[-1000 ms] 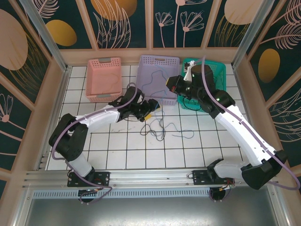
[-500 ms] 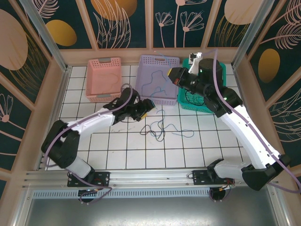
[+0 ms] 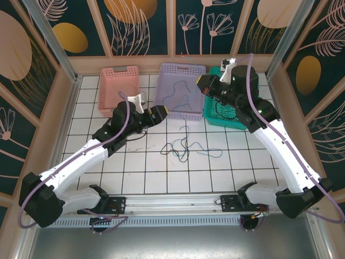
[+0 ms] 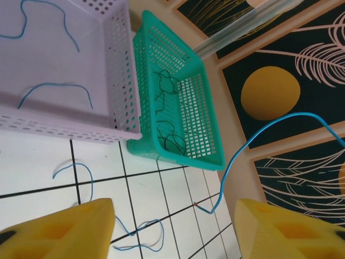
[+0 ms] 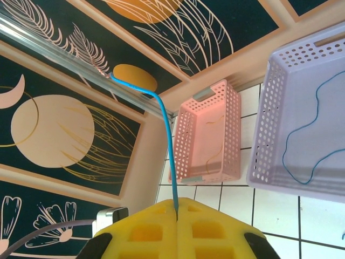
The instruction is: Untangle the cables
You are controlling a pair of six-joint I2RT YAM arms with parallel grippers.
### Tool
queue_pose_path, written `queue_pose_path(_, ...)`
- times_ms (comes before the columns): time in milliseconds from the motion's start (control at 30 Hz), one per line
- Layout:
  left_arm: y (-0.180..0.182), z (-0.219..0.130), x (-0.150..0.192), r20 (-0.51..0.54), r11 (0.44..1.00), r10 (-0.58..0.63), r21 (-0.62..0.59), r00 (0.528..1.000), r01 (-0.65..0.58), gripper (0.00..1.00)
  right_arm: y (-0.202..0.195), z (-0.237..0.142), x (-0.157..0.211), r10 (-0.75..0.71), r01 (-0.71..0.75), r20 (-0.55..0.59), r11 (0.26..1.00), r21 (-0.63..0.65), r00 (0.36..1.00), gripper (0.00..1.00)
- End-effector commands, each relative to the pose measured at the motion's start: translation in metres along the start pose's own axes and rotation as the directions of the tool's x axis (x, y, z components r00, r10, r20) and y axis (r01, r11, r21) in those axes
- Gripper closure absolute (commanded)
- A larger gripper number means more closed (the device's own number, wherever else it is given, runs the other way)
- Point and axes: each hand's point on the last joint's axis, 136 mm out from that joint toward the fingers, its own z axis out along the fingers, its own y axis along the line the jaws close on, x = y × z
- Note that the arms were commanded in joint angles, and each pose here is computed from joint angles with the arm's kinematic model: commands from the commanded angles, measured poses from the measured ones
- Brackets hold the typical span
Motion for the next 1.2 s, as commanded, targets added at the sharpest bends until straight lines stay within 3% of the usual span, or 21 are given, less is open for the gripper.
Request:
queue_pose_path(0,-0.024,-0.001,-0.011,0.030,0.988,0.130,0.079,0.991,-0.132,0.33,0.006,0.004,-0.002,-0.018,0.018,-0.003,0.999,-0.030,1.000,1.00)
queue_pose_path(233,-0.054,0.012,0.012,-0.045,0.914,0.308,0.293,0.950,-0.282,0.28,0.007,0.008,0.005,-0.009,0.006,-0.046,0.999,-0.046,0.999,1.00)
queue_pose_path(367,-0.051,0.017,0.020,-0.074,0.901,0.336,0.317,0.939,-0.297,0.30,0.010,0.010,0.006,-0.007,0.003,-0.063,0.998,-0.064,0.998,1.00)
queue_pose_path(433,-0.048,0.022,0.022,-0.086,0.902,0.338,0.315,0.937,-0.296,0.39,0.013,0.009,0.006,-0.004,-0.001,-0.061,0.997,-0.073,0.998,1.00)
queue_pose_path(600,-0.043,0.034,0.025,-0.115,0.916,0.306,0.307,0.945,-0.259,0.77,0.011,0.008,0.002,0.002,-0.005,-0.048,0.998,-0.067,0.999,1.00)
queue_pose_path(733,-0.038,0.036,0.029,-0.135,0.924,0.288,0.299,0.948,-0.238,0.89,0.007,0.011,-0.005,0.019,-0.021,-0.028,0.997,-0.075,0.999,1.00)
queue_pose_path(800,-0.038,0.034,0.032,-0.145,0.923,0.290,0.305,0.946,-0.236,1.00,0.005,0.014,-0.008,0.024,-0.025,-0.019,0.997,-0.072,1.000,1.00)
queue_pose_path(1167,-0.048,0.021,0.076,-0.273,0.897,0.329,0.389,0.904,-0.209,1.00,-0.021,0.040,-0.054,0.034,-0.031,0.115,0.999,-0.023,0.993,1.00)
